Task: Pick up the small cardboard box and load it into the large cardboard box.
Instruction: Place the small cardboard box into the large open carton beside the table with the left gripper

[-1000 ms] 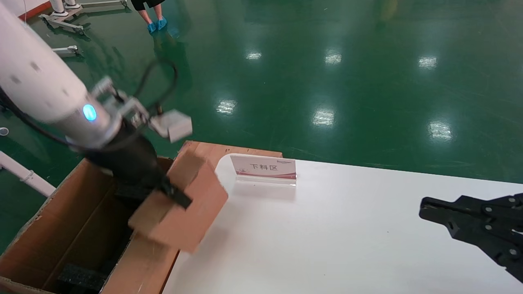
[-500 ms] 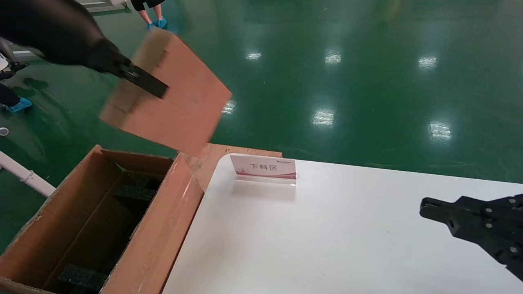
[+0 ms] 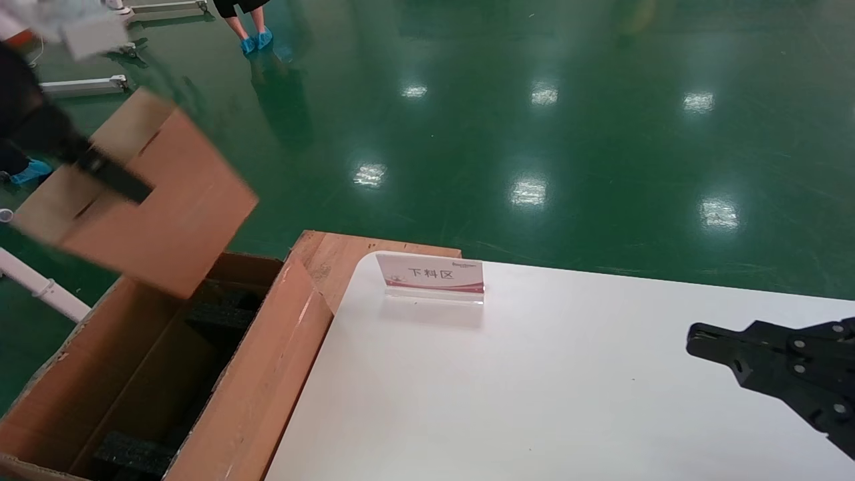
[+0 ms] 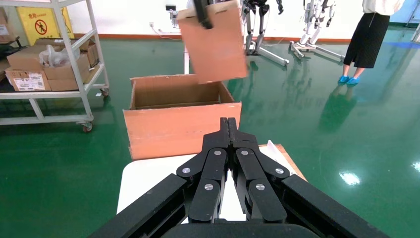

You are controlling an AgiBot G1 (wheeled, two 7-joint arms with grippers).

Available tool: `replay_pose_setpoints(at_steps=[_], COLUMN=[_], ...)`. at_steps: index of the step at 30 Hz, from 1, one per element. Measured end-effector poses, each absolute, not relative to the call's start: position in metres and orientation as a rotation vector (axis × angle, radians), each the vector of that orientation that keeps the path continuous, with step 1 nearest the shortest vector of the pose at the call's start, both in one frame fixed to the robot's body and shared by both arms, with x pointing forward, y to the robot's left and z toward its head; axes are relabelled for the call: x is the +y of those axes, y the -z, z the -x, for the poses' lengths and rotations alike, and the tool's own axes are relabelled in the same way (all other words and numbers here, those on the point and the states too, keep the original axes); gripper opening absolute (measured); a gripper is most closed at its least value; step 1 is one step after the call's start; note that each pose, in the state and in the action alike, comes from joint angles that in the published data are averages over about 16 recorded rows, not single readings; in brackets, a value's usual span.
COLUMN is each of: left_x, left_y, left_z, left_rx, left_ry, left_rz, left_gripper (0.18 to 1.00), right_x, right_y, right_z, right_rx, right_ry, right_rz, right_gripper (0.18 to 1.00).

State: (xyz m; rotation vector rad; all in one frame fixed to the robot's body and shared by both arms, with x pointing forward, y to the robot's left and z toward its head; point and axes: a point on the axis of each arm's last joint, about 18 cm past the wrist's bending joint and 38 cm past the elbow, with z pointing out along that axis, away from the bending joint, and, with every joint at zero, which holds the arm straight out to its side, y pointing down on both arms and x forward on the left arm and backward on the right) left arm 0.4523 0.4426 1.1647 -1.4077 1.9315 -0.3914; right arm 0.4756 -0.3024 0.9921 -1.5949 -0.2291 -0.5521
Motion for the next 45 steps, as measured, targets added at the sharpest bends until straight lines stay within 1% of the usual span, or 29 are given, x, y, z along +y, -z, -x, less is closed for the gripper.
replay_pose_setpoints(at_steps=[10,16,22,28,35,38,45], left_x=[0.476,0.492,0.505,0.515,0.521,0.524,0.53], left_y=[-1.133,-1.113,-1.091,-1.069,-1.047,-1.04,-1.027], left_z=[-0.442,-0.44,-0.442,-0.451,-0.465,-0.47,-0.477], left_rx=[1.972,1.986,1.993,1.986,1.971,1.966,1.965], left_ry=[0.278,0.263,0.283,0.317,0.34,0.337,0.302], left_rz=[1.556,1.639,1.712,1.765,1.802,1.811,1.823], left_gripper=[0.225,0.224,0.223,0.222,0.221,0.221,0.22], right_x=[-0.302,-0.302,-0.302,-0.302,-0.302,-0.302,-0.302], right_y=[-0.992,-0.992,-0.992,-0.992,-0.992,-0.992,-0.992], right_z=[-0.476,-0.476,-0.476,-0.476,-0.476,-0.476,-0.476], right_rx=[-0.229,-0.229,-0.229,-0.229,-0.229,-0.229,-0.229], right_ry=[0.552,0.552,0.552,0.552,0.552,0.552,0.552], right_rz=[1.595,1.595,1.595,1.595,1.595,1.595,1.595], right_gripper=[0.209,0.253,0.329,0.443,0.613,0.693,0.829])
